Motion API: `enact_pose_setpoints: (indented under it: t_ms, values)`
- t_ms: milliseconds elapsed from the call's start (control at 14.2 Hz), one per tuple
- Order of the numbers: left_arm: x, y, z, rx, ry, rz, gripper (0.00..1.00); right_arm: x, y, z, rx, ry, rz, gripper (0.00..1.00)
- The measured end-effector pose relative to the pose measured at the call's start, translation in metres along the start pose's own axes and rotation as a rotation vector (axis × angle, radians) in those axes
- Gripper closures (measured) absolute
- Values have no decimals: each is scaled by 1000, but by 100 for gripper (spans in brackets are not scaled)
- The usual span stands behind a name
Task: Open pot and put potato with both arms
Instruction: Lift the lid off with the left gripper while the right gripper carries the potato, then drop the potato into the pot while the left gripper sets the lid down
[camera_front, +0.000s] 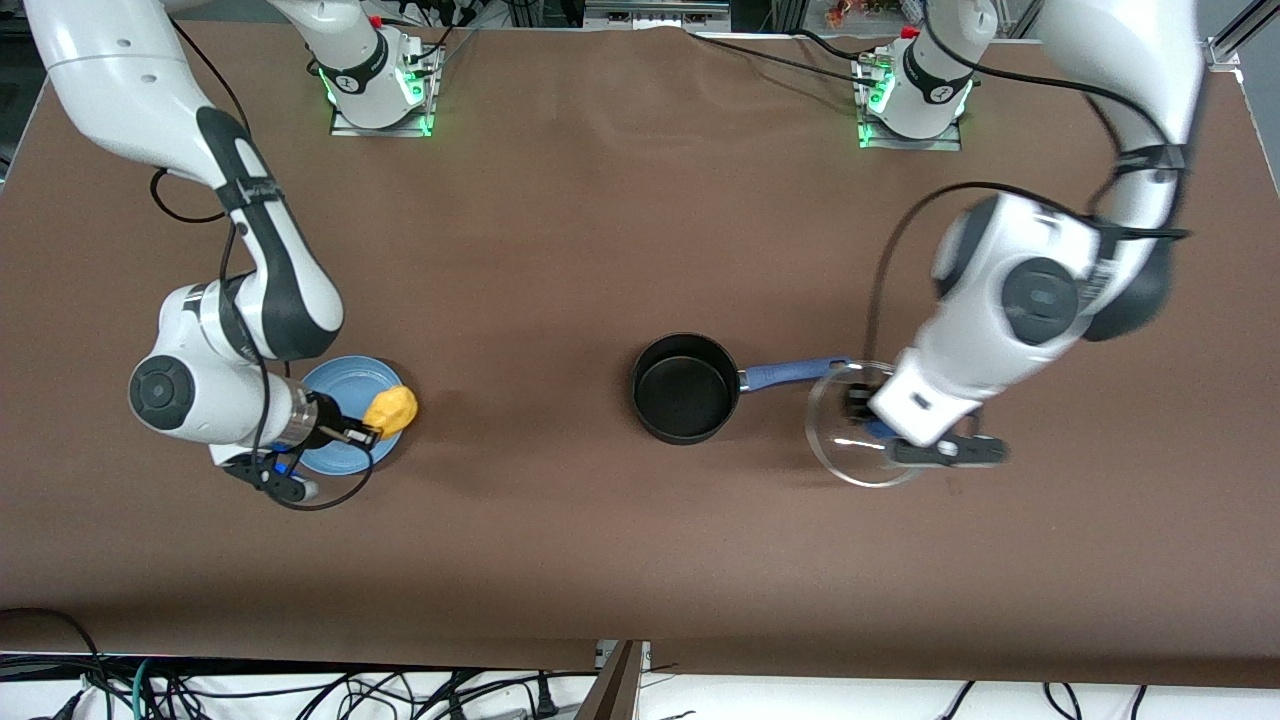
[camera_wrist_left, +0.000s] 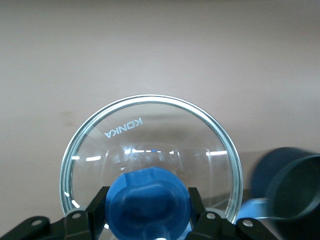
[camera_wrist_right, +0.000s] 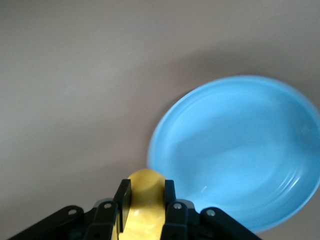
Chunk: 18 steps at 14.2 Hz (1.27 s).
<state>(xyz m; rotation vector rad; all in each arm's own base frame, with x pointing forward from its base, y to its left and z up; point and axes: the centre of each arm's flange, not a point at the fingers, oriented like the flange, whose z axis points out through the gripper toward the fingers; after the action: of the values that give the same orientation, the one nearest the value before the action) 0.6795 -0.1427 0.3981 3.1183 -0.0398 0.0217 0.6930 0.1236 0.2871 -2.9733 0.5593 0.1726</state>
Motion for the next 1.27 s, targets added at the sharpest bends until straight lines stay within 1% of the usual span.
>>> enact_pose_setpoints:
  t_ms: [141,281,422,633,773,914,1055,1266]
  values:
    - [1,-83,9,21,-27,75,33,-14,-20,-7,7,-6,1,69]
    - [-6,-157,24,52,-67,122,33,-18,-25,-6,5,-10,2,69]
    - [-17,-209,40,75,-94,149,33,-24,-34,-5,5,-12,33,69]
    - [-35,-266,69,79,-82,166,33,-51,-83,-17,24,-5,95,69]
    - [-49,-293,96,81,-69,163,33,-78,-126,-27,83,-35,148,69]
    - [-61,-314,124,52,-55,161,33,-100,-162,-34,140,-69,208,69]
    - [-68,-327,147,28,-50,167,33,-118,-198,-34,191,-66,276,69]
    - [-70,-337,166,29,-43,178,32,-152,-250,-10,277,-48,351,69]
